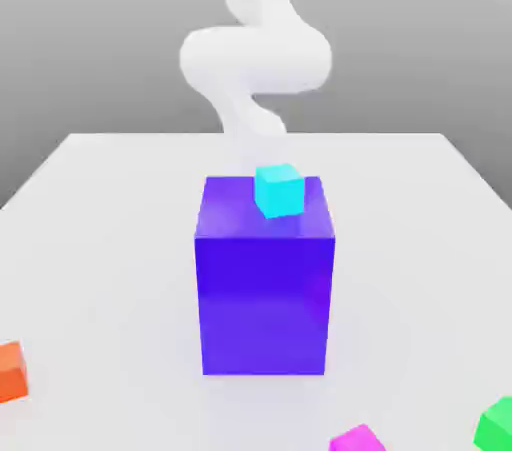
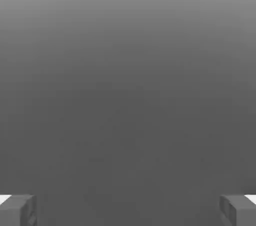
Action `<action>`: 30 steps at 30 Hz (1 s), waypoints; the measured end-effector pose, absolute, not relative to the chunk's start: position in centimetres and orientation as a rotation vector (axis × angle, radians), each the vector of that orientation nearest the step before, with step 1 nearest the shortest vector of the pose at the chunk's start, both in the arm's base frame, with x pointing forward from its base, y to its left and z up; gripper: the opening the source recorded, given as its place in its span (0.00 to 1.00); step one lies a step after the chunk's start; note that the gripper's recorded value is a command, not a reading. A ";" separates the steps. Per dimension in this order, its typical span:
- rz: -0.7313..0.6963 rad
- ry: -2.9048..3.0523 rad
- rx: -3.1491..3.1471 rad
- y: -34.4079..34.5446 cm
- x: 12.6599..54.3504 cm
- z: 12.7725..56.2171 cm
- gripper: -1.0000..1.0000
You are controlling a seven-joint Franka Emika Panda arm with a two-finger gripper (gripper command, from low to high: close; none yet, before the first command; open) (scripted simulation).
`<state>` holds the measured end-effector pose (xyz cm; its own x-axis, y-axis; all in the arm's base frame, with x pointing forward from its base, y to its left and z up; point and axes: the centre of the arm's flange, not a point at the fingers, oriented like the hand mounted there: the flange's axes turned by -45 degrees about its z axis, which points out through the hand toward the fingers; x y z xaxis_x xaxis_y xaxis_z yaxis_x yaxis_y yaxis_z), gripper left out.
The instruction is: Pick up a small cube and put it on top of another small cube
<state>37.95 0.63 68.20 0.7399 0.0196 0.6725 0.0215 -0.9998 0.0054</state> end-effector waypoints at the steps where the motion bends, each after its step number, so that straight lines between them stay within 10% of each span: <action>1: -1.092 -0.059 -2.943 0.9 39.3 66.9 0.50; 16: -0.528 -0.417 -3.075 6.4 52.3 43.9 0.50; 30: -0.016 -0.733 -3.056 11.1 52.6 18.9 0.50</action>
